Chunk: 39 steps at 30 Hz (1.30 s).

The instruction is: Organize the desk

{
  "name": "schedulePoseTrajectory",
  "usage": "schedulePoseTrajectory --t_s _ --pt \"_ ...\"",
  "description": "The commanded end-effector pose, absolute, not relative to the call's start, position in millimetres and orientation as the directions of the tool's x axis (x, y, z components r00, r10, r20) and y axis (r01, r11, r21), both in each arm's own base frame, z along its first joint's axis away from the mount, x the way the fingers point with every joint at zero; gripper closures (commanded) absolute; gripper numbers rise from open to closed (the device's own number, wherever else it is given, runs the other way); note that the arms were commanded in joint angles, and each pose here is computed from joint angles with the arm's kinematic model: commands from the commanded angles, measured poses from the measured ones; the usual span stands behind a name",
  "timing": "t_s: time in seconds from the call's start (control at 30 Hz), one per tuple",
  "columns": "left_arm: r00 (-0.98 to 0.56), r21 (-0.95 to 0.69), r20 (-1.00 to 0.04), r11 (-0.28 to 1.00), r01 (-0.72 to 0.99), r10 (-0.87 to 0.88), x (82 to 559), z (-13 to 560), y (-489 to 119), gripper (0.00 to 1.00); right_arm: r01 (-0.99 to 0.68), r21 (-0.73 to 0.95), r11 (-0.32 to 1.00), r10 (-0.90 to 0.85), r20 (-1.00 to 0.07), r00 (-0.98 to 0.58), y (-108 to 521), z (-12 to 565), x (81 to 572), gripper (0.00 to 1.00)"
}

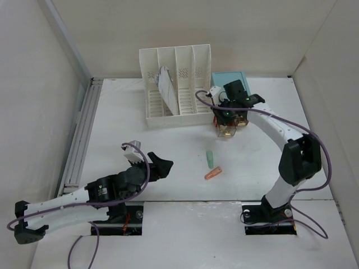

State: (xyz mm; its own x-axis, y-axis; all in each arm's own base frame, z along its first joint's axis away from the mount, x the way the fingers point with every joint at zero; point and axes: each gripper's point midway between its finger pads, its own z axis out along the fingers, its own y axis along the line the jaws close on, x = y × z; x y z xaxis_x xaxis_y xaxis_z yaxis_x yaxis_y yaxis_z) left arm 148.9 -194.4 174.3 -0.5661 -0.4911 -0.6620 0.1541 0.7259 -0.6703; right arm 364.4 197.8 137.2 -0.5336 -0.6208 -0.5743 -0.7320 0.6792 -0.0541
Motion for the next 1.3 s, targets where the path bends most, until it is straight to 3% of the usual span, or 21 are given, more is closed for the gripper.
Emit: schedulePoseTrajectory --t_s 0.0,0.23,0.5,0.73,1.0,1.1,1.23,1.27 --pt "-0.553 -0.693 -0.661 0.695 0.189 -0.508 151.1 192.0 -204.6 0.27 -0.82 -0.068 0.568 -0.641 -0.662 -0.388 200.8 166.3 370.0 1.0" --pt "-0.559 -0.683 -0.667 0.704 0.196 -0.492 150.7 189.3 -207.7 0.27 -0.845 -0.062 0.53 -0.642 -0.681 -0.353 196.0 156.1 372.4 1.0" --pt "-0.559 -0.683 -0.667 0.704 0.196 -0.492 150.2 189.4 -206.1 0.27 -0.776 -0.106 0.622 -0.609 -0.688 -0.395 167.3 142.5 398.5 1.0" --pt "-0.563 -0.683 -0.664 0.706 0.188 -0.492 149.7 187.4 -205.3 0.27 -0.803 -0.168 0.572 -0.668 -0.664 -0.337 159.7 140.3 403.7 1.0" --pt "-0.561 -0.688 -0.661 0.7 0.19 -0.497 149.9 191.6 -205.7 0.27 -0.801 -0.247 0.545 -0.723 -0.623 -0.3 147.6 139.4 407.4 0.9" --pt "-0.561 -0.688 -0.661 0.7 0.19 -0.497 149.9 191.6 -205.7 0.27 -0.783 -0.265 0.562 -0.728 -0.608 -0.317 138.7 136.7 410.4 0.82" --pt "-0.559 -0.694 -0.659 0.694 0.193 -0.503 150.0 195.8 -206.1 0.27 -0.785 -0.265 0.56 -0.723 -0.619 -0.307 139.7 141.4 407.2 0.61" --pt "-0.559 -0.694 -0.659 0.694 0.193 -0.503 150.0 195.8 -206.1 0.27 -0.787 -0.259 0.559 -0.725 -0.614 -0.312 139.0 137.9 405.2 0.61"
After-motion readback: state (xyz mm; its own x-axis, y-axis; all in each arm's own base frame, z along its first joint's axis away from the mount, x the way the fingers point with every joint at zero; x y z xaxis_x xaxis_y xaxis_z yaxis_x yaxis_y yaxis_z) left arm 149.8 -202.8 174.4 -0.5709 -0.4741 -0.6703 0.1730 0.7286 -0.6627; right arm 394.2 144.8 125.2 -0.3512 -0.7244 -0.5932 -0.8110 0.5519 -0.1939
